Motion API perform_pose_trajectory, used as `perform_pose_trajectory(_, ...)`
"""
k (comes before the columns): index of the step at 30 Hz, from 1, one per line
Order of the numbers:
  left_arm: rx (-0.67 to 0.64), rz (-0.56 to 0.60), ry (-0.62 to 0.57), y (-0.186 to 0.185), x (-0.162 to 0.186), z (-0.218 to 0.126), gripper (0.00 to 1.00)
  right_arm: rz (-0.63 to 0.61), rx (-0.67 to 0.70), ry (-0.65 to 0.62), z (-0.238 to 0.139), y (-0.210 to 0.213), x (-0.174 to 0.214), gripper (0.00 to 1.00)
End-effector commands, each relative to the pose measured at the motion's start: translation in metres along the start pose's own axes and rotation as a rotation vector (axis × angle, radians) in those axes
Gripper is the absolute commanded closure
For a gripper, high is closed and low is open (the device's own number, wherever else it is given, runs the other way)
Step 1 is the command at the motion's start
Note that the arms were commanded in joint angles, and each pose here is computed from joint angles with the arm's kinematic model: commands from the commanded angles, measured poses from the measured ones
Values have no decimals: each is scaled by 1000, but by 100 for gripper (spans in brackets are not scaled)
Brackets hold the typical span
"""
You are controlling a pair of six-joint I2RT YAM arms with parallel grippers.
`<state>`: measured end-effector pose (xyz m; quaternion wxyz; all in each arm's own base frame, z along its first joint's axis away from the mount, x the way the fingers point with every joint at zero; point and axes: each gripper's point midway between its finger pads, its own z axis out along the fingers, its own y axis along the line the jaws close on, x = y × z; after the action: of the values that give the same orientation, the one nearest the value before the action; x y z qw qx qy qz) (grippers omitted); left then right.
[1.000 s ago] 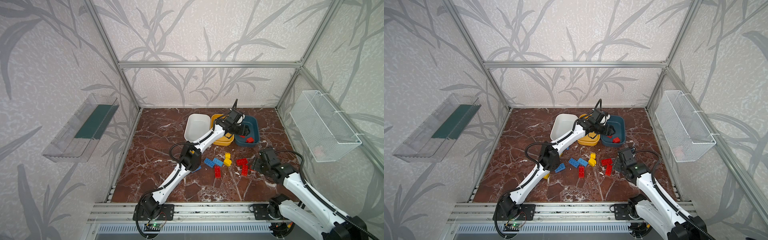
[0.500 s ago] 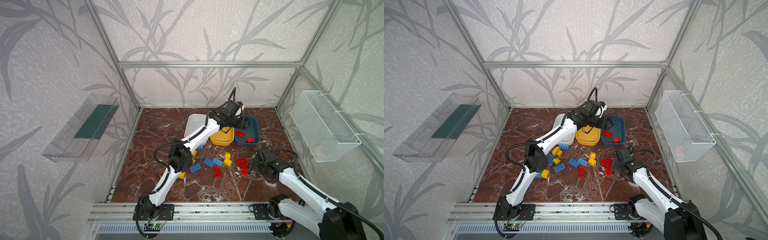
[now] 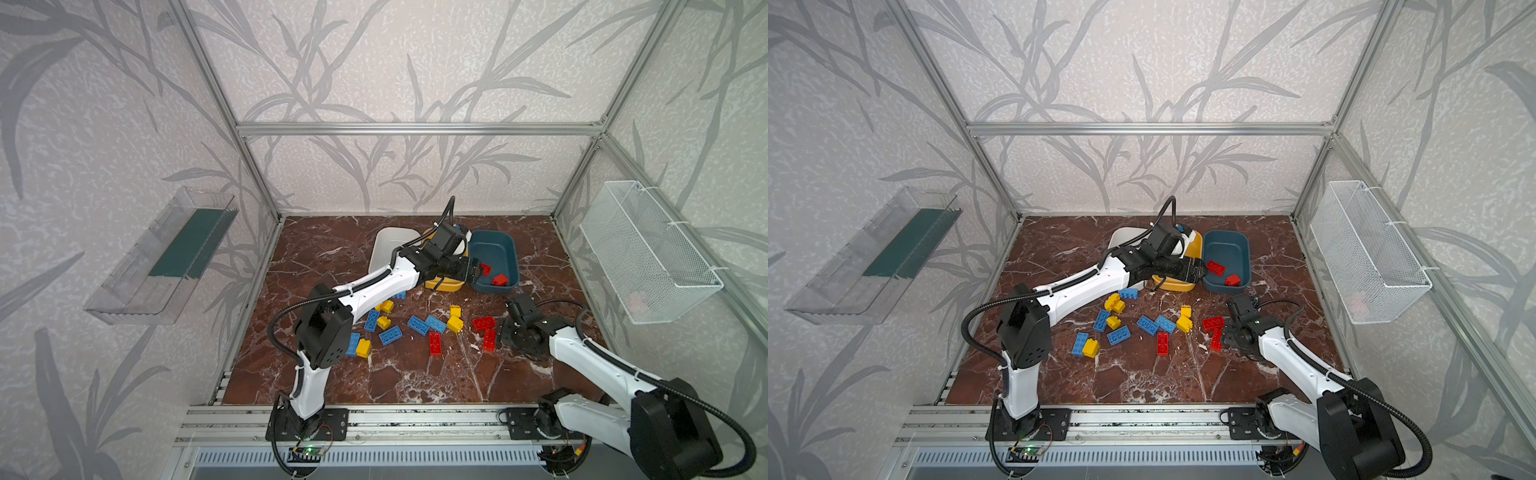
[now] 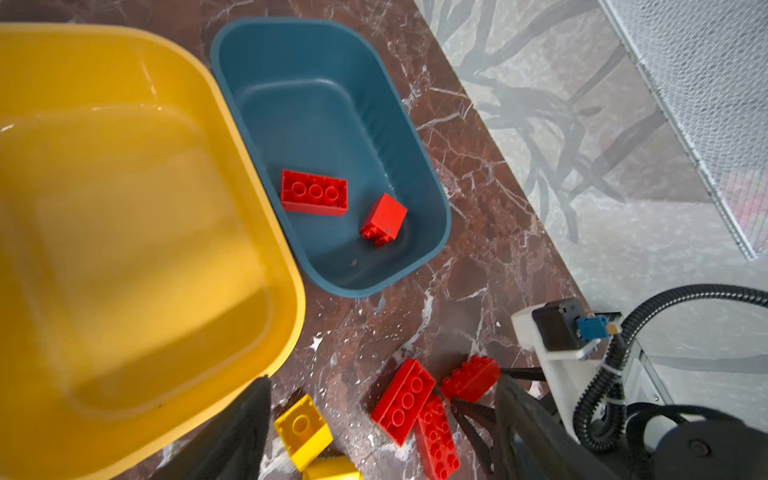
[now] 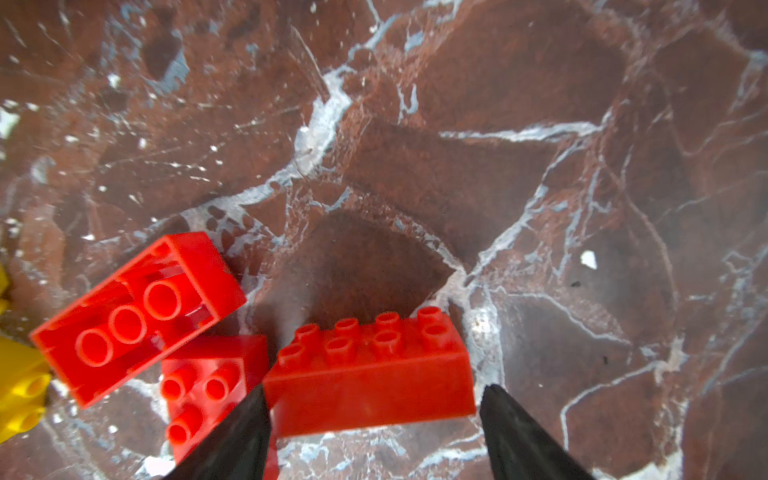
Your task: Sort the legos into containers by color
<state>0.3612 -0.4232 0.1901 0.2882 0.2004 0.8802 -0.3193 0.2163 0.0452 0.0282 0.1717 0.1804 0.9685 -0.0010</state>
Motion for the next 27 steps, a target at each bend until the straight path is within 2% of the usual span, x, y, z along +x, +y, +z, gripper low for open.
perform_pose_trajectory(1, 9, 3, -86, -5, -11, -21, 17, -17, -15, -3, -2, 9, -7, 23)
perform_pose_trajectory(10, -30, -25, -116, 9, 12, -47, 17, -32, -20, 1, 0, 12, -7, 36)
perform_pose_trajectory(20, -88, -11, -147, 18, 28, -72, 17, -48, -33, -16, -8, 15, -12, 39)
perform_pose_trajectory(27, -150, -10, -126, 29, 53, -80, 17, -106, -67, -85, -36, 21, -30, 40)
